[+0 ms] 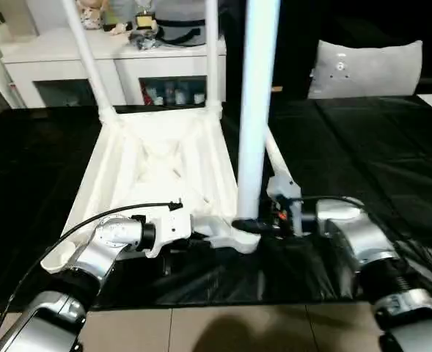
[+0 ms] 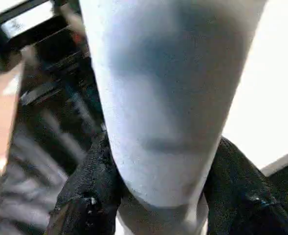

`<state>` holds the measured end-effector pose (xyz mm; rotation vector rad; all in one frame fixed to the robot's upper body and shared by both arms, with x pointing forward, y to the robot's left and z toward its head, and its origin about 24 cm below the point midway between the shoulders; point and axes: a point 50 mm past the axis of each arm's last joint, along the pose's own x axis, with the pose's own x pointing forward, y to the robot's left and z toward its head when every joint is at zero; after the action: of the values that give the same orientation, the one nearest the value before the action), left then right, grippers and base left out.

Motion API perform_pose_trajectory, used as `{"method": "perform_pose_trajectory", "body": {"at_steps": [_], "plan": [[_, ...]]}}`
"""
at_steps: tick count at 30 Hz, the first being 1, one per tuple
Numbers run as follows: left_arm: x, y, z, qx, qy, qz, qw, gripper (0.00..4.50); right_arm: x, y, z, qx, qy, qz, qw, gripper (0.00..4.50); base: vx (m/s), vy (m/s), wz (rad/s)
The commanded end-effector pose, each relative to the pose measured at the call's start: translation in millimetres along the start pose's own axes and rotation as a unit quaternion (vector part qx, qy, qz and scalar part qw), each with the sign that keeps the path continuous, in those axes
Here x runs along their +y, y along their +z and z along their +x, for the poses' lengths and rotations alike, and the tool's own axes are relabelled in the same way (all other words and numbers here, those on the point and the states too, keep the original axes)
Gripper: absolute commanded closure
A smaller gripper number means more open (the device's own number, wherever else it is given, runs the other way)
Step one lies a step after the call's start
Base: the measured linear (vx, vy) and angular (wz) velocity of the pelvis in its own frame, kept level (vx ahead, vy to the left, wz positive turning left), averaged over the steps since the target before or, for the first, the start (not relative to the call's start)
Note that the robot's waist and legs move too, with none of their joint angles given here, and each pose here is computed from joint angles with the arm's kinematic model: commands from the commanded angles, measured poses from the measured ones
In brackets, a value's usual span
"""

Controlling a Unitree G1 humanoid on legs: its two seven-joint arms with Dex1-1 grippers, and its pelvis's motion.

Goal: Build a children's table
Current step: Rotate leg to tighten

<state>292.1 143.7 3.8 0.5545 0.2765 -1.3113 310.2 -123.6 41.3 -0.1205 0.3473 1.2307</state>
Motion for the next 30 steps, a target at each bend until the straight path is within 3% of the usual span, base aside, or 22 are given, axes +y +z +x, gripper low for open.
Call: {"method": "perform_pose_trajectory", "body": {"at_steps": [1,2,4,7,10,12,14,17,18,20,21,22,24,25,28,30], "plan": [[-17.9,-40.8,4.2,0.088,0.057,-0.082,0.991,4.5,12.7,9.6,23.3,-0.031,0.047,0.01,0.998,2.43,-0.08,-0.003,0.06],[-11.3,-39.3,1.1,0.087,0.07,-0.079,0.991,4.5,11.0,11.2,22.2,-0.037,0.041,0.004,0.998,1.97,-0.08,-0.003,0.06],[-8.7,-39.4,-2.7,0.087,0.07,-0.076,0.991,4.5,10.5,11.7,21.1,-0.038,0.04,0.0,0.998,1.84,-0.03,0.03,0.02],[-7.2,-42.7,-34.4,0.073,0.048,-0.054,0.995,4.5,10.9,12.2,17.7,-0.04,0.042,-0.008,0.998,1.54,0.009,-0.018,-0.05],[-8.7,-45.9,-43.1,0.074,0.033,-0.056,0.995,4.5,11.1,12.5,14.0,-0.042,0.04,-0.014,0.998,1.43,0.061,-0.053,-0.31],[-8.8,-46.5,-43.9,0.074,0.034,-0.056,0.995,3.92,11.2,12.4,13.6,-0.042,0.039,-0.015,0.998,1.1,0.043,0.011,-0.18],[-8.4,-48.0,-47.0,0.068,0.038,-0.062,0.995,3.92,11.3,12.7,11.7,-0.046,0.035,-0.017,0.998,1.06,0.0,0.0,0.0],[-5.1,-45.3,-53.5,0.057,0.039,-0.06,0.996,3.48,11.4,13.1,9.4,-0.05,0.033,-0.019,0.998,0.66,0.0,0.0,0.0],[0.6,-37.4,-58.8,0.042,0.038,-0.051,0.997,3.44,11.5,13.2,8.3,-0.052,0.032,-0.02,0.998,0.63,0.0,0.0,0.0],[21.9,6.8,-64.4,0.001,0.029,-0.018,0.999,3.25,11.2,14.3,5.7,-0.056,0.029,-0.023,0.998,0.44,0.0,0.0,0.0],[22.7,9.6,-64.7,-0.002,0.028,-0.016,0.999,3.11,11.1,14.4,5.5,-0.056,0.029,-0.023,0.998,0.32,0.051,-0.005,-0.03],[32.6,39.6,-65.0,-0.02,0.023,0.001,1.0,3.03,10.6,15.3,4.2,-0.059,0.026,-0.023,0.998,0.2,0.0,0.0,0.0],[36.8,58.4,-65.0,-0.029,0.018,0.011,0.999,3.02,10.3,16.0,3.3,-0.061,0.025,-0.023,0.998,0.13,0.0,0.0,0.0],[39.3,71.7,-65.2,-0.036,0.017,0.015,0.999,2.73,10.0,17.0,2.3,-0.064,0.022,-0.024,0.997,0.01,0.0,0.0,0.0],[35.4,88.1,-62.0,-0.063,0.013,0.011,0.998,2.57,11.7,20.4,-1.4,-0.075,0.013,-0.033,0.997,0.0,0.0,0.0,0.0],[35.2,88.4,-61.8,-0.065,0.013,0.01,0.998,2.43,11.8,20.5,-1.5,-0.075,0.013,-0.034,0.997,0.0,0.0,0.0,0.0]]}}
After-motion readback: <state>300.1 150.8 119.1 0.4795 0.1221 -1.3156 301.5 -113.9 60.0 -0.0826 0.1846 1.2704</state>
